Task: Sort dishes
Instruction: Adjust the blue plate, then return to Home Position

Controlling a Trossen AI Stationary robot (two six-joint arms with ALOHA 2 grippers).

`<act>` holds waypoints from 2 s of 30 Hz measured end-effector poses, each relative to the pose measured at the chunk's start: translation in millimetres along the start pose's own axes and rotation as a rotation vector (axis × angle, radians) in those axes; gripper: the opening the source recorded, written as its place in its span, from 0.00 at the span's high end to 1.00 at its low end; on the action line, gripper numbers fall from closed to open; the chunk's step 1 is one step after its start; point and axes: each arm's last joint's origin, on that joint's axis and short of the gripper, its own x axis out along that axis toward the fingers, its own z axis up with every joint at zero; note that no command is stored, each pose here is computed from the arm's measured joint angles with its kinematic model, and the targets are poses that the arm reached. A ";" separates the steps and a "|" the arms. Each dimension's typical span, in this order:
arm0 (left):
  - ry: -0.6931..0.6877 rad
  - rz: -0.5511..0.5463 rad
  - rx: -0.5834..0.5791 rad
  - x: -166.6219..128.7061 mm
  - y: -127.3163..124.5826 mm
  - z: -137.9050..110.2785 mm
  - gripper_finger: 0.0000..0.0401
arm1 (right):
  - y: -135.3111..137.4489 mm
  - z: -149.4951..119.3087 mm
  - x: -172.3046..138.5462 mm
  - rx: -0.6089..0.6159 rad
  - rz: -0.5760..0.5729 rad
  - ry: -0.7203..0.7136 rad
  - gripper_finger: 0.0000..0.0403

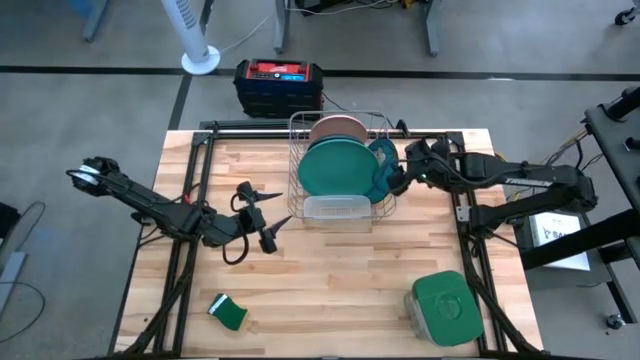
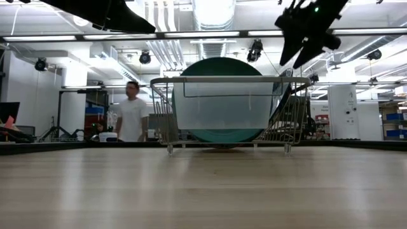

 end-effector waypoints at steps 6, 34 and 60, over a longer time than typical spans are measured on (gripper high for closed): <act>0.000 0.000 0.000 0.0 -0.1 -0.1 0.28 | -2.2 2.7 24.2 0.026 -0.006 0.105 0.41; 0.008 -0.008 0.017 0.2 -0.3 -1.2 0.28 | 4.6 23.8 25.5 0.003 -0.043 0.204 0.51; -0.417 -0.374 -0.056 18.8 13.6 -10.6 0.28 | 70.6 -73.1 -85.7 -0.473 0.635 -0.702 0.50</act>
